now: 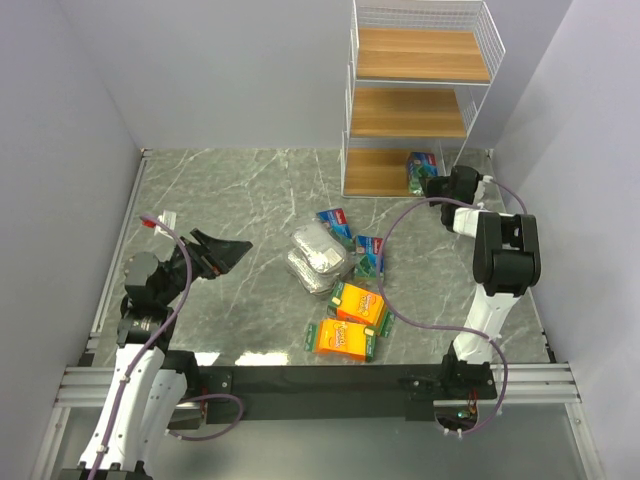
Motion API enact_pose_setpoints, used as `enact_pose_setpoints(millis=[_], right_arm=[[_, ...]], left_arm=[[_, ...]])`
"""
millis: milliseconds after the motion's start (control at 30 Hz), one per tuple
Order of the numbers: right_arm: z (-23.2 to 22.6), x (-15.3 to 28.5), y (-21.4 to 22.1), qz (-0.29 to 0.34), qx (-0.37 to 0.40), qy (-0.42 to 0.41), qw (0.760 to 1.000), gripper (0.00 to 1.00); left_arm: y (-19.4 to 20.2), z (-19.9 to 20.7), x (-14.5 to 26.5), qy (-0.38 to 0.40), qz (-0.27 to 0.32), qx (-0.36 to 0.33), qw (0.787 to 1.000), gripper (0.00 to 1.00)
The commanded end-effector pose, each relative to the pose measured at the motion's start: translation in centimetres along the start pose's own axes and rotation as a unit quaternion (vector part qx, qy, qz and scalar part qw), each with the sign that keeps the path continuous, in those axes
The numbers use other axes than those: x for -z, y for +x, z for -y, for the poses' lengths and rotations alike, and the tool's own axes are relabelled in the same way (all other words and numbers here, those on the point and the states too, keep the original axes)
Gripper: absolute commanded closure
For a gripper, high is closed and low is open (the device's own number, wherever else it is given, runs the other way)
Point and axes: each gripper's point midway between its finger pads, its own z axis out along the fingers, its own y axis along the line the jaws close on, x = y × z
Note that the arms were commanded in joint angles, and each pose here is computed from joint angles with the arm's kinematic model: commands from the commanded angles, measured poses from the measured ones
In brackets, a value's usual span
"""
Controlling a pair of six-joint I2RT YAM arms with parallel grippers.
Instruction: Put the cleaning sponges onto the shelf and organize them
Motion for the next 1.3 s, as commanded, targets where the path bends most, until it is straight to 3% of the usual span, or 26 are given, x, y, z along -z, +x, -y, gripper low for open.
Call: enact_pose_setpoints(millis=[0, 333, 800, 900, 1033, 1267], right_arm=[[-1.5, -0.5, -1.2, 0.033, 0.011, -0.011, 0.999, 1.00], [-0.1, -0.7, -2.2, 0.051, 0.035, 0.033, 0.998, 1.00], [-0.4, -1.8, -2.5, 0.048, 0.055, 0.023, 0.997, 1.00], [-0.8, -1.4, -2.2, 0.034, 0.058, 0.009, 0.998, 0.92], [-1.2, -0.8, -2.3, 0.030, 0.065, -0.005, 0.997, 0.72], [-2.7, 0.7, -2.2, 0.012, 0.064, -0.031, 0.997, 0.57]], left_arm=[[0.3, 0.4, 0.1, 0.013, -0.006, -0.004, 1.000, 0.01], [0.3, 0.5, 0.0, 0.015, -0.007, -0.003, 1.000, 0.00], [0.3, 0.4, 0.3, 0.008, -0.007, -0.010, 1.000, 0.01], [0.4, 0.4, 0.3, 0.009, -0.008, -0.012, 1.000, 0.01], [0.5, 0.4, 0.3, 0.011, -0.009, -0.009, 1.000, 0.01], [0.2, 0.7, 0.4, 0.013, -0.004, -0.015, 1.000, 0.01]])
